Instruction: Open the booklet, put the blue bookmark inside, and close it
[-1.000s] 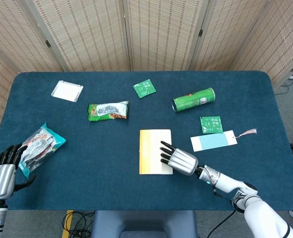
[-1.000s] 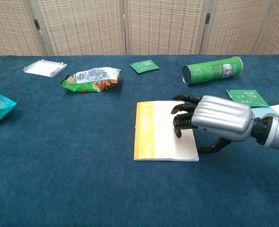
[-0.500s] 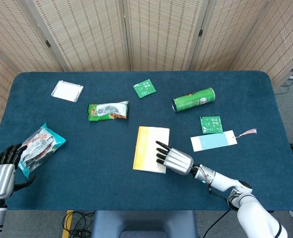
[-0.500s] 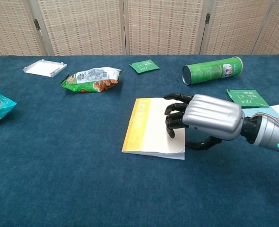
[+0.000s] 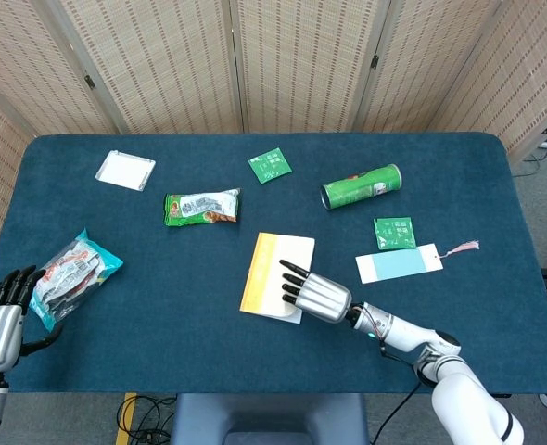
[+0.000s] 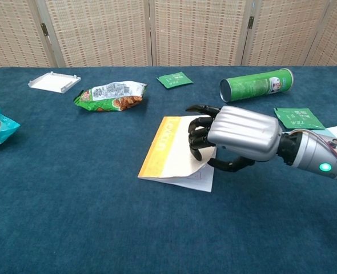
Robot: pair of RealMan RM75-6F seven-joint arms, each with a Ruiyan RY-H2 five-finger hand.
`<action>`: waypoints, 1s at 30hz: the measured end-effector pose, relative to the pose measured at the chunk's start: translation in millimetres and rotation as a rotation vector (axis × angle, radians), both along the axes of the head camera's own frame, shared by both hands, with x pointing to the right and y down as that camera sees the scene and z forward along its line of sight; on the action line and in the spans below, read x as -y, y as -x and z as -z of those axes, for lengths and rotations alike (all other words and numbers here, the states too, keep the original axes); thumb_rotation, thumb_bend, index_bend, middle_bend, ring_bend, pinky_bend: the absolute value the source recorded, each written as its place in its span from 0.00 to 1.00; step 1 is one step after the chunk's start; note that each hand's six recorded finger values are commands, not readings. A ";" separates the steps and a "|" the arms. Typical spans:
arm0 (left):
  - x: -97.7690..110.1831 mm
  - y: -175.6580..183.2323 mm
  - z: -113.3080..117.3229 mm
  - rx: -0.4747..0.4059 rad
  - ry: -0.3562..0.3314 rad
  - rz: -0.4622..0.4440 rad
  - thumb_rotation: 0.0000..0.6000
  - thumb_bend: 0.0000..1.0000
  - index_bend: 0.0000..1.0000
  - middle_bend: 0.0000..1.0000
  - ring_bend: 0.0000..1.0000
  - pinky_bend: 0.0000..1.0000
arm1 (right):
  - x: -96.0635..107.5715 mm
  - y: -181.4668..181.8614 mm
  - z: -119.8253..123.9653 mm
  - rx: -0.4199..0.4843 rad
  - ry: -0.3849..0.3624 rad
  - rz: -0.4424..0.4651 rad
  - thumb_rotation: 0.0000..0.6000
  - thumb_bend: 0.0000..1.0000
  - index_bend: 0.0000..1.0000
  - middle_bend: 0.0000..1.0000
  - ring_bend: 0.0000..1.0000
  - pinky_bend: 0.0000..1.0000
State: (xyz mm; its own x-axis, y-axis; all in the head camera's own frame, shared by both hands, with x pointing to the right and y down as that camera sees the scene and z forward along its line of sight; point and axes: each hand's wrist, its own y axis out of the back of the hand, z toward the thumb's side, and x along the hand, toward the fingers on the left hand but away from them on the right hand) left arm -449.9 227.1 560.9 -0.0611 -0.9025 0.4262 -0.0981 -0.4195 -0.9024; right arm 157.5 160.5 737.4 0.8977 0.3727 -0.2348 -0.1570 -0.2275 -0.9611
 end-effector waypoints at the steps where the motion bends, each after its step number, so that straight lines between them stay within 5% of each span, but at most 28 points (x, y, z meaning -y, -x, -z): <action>1: 0.2 0.0 0.1 -0.001 0.000 0.000 1.00 0.24 0.15 0.11 0.09 0.16 | 0.8 2.1 0.3 0.002 -0.002 0.003 1.00 0.46 0.52 0.42 0.27 0.09; 11: 1.9 0.3 1.1 -0.005 -0.005 0.000 1.00 0.24 0.15 0.11 0.09 0.16 | 6.5 2.6 5.5 0.021 -0.004 0.005 1.00 0.56 0.64 0.50 0.32 0.13; 30: 4.6 -11.5 -2.9 -0.032 -0.001 -0.027 1.00 0.24 0.15 0.11 0.09 0.16 | 2.0 -68.3 34.9 0.007 -0.034 -0.036 1.00 0.56 0.66 0.52 0.34 0.16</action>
State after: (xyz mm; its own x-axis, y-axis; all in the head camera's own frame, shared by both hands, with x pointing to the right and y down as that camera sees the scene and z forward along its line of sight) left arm -438.4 222.4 563.8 -0.0228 -0.9041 0.4267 -0.1152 -0.4216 -0.8994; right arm 225.9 158.4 702.5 0.8853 0.4120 -0.2159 -0.1430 -0.2005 -0.9692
